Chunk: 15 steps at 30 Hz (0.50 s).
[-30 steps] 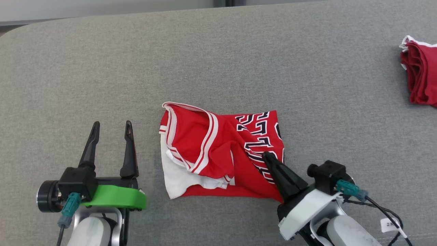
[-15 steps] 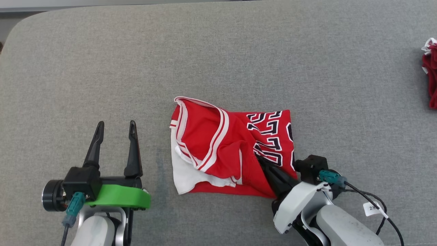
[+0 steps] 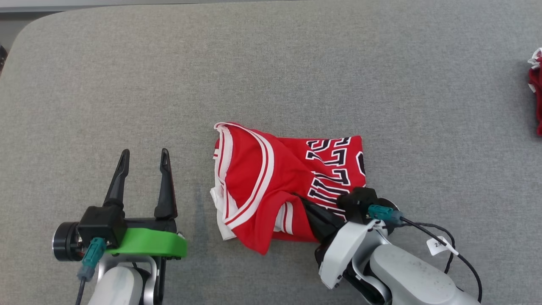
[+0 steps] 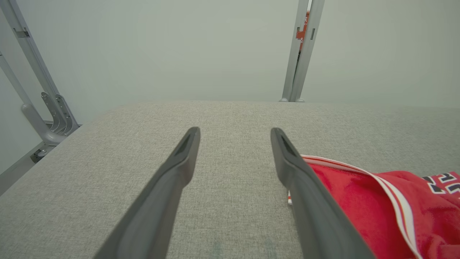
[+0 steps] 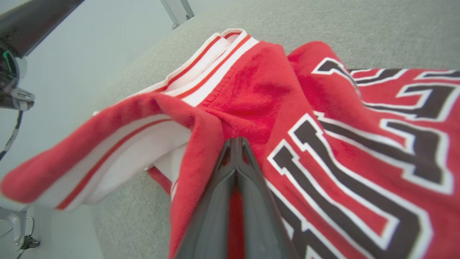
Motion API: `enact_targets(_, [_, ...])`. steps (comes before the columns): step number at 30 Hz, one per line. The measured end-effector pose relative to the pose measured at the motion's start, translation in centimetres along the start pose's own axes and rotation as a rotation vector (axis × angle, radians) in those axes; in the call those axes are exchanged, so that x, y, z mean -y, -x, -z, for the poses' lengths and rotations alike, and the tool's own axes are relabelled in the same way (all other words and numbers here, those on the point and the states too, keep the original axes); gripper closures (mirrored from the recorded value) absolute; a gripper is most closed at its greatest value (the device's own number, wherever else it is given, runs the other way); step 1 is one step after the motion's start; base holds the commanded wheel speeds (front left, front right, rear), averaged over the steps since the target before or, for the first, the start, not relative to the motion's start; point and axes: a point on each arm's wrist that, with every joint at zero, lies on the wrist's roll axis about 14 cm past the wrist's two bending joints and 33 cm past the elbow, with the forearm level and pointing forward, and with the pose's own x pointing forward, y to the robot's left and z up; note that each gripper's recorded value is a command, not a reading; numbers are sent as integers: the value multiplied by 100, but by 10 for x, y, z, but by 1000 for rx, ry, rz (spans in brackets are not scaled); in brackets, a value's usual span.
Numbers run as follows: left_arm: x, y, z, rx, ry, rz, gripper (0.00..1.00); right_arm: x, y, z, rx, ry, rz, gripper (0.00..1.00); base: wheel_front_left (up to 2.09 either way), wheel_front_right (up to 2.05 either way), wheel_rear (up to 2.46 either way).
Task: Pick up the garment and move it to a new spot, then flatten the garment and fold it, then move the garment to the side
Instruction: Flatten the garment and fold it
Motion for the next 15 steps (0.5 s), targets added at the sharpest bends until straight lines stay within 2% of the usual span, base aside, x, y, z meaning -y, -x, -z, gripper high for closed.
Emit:
enact_targets(3, [-1, -1, 0, 0, 0, -4, 0, -11, -5, 4, -23, 7, -47, 100, 0, 0, 0])
enact_targets(8, [-2, -2, 0, 3, -1, -7, 0, -35, -4, 32, -160, 4, -135, 100, 0, 0, 0])
enact_targets(15, [-5, -1, 1, -1, 5, -20, 0, -40, 1, 54, -276, 12, -173, 100, 0, 0, 0])
